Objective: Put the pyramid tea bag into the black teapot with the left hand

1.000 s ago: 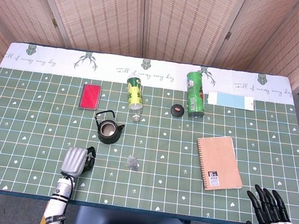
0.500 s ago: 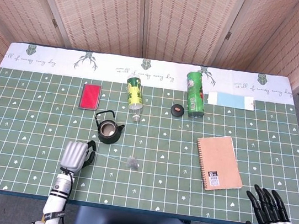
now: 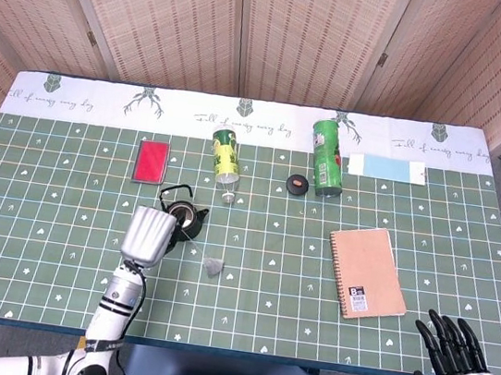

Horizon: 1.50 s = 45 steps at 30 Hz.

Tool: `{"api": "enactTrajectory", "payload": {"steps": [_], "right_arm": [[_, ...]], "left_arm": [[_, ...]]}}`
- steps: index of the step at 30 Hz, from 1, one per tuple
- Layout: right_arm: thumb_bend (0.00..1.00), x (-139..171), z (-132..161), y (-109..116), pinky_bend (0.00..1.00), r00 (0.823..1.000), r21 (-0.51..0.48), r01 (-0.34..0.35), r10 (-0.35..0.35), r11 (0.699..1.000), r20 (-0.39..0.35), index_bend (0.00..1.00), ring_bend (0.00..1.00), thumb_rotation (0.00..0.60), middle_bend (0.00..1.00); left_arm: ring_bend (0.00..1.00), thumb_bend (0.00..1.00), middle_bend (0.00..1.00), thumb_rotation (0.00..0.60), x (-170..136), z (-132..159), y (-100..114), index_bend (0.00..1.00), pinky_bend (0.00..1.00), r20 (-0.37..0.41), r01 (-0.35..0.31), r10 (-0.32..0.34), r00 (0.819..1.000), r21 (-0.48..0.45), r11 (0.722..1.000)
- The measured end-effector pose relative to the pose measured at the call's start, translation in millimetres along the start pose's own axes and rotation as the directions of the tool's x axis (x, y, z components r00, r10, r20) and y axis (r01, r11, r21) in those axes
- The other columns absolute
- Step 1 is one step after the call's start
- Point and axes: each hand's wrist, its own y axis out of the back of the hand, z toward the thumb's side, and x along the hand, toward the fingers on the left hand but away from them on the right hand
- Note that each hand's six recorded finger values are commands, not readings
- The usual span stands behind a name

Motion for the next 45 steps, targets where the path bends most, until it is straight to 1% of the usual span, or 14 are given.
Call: {"api": "enactTrajectory", "payload": {"steps": [5,8,12,17,20,22,25,31,38,41,45], "right_arm": [[0.45,0.0,0.1,-0.9,0.00,1.000,0.000,-0.003,0.003,1.000,0.001,0.01,0.00,0.600,0.00],[0.45,-1.0,0.0,-1.9,0.00,1.000,0.001,-0.007,0.007,1.000,0.002,0.01,0.00,0.600,0.00],[0.45,-1.9,-0.1,-2.6,0.00,1.000,0.001,-0.011,0.011,1.000,0.003,0.01,0.00,0.600,0.00],[0.45,-2.6,-0.6,-3.0,0.00,1.000,0.001,-0.014,0.014,1.000,0.006,0.01,0.00,0.600,0.00],[0.45,-2.5,-0.8,-2.7,0.00,1.000,0.001,-0.013,0.013,1.000,0.007,0.01,0.00,0.600,0.00],[0.45,-2.3,-1.3,-2.2,0.00,1.000,0.000,-0.011,0.011,1.000,0.009,0.01,0.00,0.600,0.00],[0.45,-1.7,-1.2,-1.5,0.00,1.000,0.001,-0.008,0.008,1.000,0.008,0.01,0.00,0.600,0.00],[0.45,-1.0,-0.7,-1.1,0.00,1.000,0.005,-0.002,0.002,1.000,0.009,0.01,0.00,0.600,0.00],[0.45,-0.1,-1.3,0.1,0.00,1.000,0.006,0.005,-0.005,1.000,0.012,0.01,0.00,0.600,0.00],[0.45,0.5,-0.6,-0.2,0.00,1.000,0.006,0.003,-0.003,1.000,0.009,0.01,0.00,0.600,0.00],[0.45,-0.2,-1.8,-0.5,0.00,1.000,0.006,0.002,-0.002,1.000,0.011,0.01,0.00,0.600,0.00]], "left_arm": [[1.00,0.48,1.00,0.600,15.0,-4.0,29.0,0.56,1.00,-0.003,-0.042,0.042,0.999,0.024,0.999],[1.00,0.48,1.00,0.600,24.7,-7.0,50.2,0.57,1.00,0.005,-0.083,0.083,0.997,0.062,0.995],[1.00,0.48,1.00,0.600,35.0,-7.2,72.5,0.56,1.00,0.014,-0.124,0.123,0.992,0.097,0.987],[1.00,0.48,1.00,0.600,46.4,-6.8,90.5,0.56,1.00,0.013,-0.150,0.150,0.989,0.112,0.982],[1.00,0.48,1.00,0.600,51.0,-7.7,95.6,0.56,1.00,0.006,-0.156,0.156,0.988,0.111,0.982],[1.00,0.48,1.00,0.600,52.0,-9.0,95.8,0.56,1.00,0.004,-0.156,0.156,0.988,0.114,0.981],[1.00,0.48,1.00,0.600,52.0,-13.9,91.2,0.56,1.00,-0.004,-0.141,0.143,0.990,0.129,0.982],[1.00,0.48,1.00,0.600,52.0,-22.9,80.9,0.56,1.00,-0.013,-0.115,0.118,0.993,0.131,0.985],[1.00,0.48,1.00,0.600,50.6,-32.1,62.6,0.56,1.00,-0.007,-0.077,0.079,0.997,0.116,0.990],[1.00,0.48,1.00,0.600,53.2,-33.7,59.2,0.56,1.00,-0.004,-0.076,0.077,0.997,0.118,0.990],[1.00,0.48,1.00,0.600,55.0,-34.4,60.0,0.56,1.00,-0.006,-0.085,0.086,0.996,0.116,0.990]]}}
